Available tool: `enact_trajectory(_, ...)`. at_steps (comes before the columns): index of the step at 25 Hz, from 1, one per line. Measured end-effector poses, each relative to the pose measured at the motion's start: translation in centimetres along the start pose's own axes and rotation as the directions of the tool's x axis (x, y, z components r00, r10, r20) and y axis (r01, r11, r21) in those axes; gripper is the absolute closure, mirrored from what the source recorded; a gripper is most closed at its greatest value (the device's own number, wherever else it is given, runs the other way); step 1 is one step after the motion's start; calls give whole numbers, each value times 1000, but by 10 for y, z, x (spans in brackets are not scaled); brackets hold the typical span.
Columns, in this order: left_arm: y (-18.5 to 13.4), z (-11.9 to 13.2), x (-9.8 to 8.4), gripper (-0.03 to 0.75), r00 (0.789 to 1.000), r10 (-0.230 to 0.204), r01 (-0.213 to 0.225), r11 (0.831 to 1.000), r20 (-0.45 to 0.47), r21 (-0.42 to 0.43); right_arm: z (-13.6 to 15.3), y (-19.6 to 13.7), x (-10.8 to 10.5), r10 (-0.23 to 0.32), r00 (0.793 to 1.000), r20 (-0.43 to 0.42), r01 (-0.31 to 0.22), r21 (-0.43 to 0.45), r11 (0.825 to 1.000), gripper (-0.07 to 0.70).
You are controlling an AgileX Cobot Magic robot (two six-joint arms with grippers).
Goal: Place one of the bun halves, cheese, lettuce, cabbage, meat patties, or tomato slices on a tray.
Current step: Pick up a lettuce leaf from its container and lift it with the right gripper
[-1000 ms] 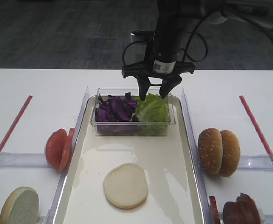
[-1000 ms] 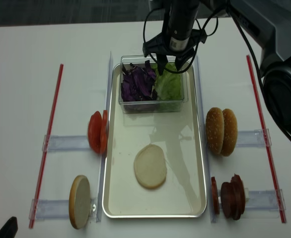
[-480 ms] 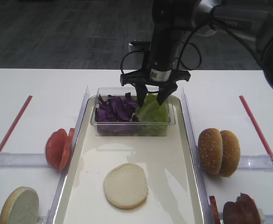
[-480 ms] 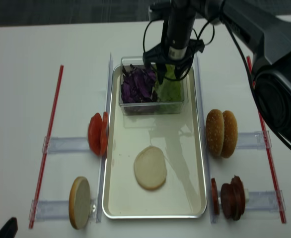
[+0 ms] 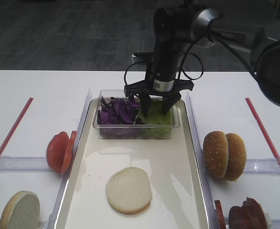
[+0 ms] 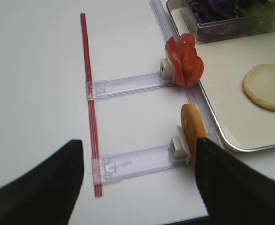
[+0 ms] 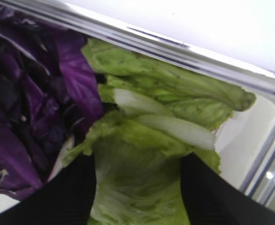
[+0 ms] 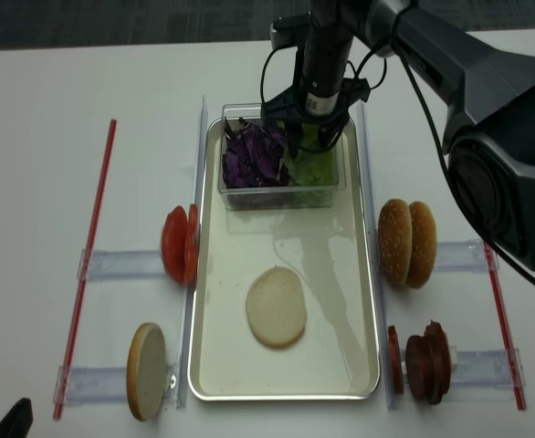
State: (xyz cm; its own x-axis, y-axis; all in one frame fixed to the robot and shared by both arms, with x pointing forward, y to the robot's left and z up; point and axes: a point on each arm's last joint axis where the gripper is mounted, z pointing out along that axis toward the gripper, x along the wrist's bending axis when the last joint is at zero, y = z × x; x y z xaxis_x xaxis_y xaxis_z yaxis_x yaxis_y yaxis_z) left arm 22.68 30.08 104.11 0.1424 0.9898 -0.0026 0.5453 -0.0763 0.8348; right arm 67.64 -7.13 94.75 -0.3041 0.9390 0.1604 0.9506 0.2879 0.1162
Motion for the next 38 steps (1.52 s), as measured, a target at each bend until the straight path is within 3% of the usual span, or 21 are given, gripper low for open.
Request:
enact_trajectory(5,0,0,0,240,1000,0,0,1000,0,0,8,0,-1,2,1000,3,-2,17,1000,198)
enact_trajectory(7,0,0,0,240,1000,0,0,1000,0,0,8,0,-2,0,1000,9,0,16,1000,241)
enact_trajectory(9,0,0,0,240,1000,0,0,1000,0,0,8,0,-3,-3,1000,17,3,15,1000,354)
enact_trajectory(12,0,0,0,240,1000,0,0,1000,0,0,8,0,-2,-5,1000,19,4,15,1000,434)
enact_trajectory(19,0,0,0,240,1000,0,0,1000,0,0,8,0,-3,-5,1000,21,5,15,1000,456)
enact_trajectory(25,0,0,0,240,1000,0,0,1000,-2,0,0,5,-1,-9,1000,16,10,-18,1000,583)
enact_trajectory(32,0,0,0,240,1000,0,0,1000,-2,0,-6,8,1,-13,1000,14,14,-42,999,591)
enact_trajectory(38,0,0,0,240,1000,0,0,1000,-2,0,-38,7,5,-22,1000,5,22,-104,994,592)
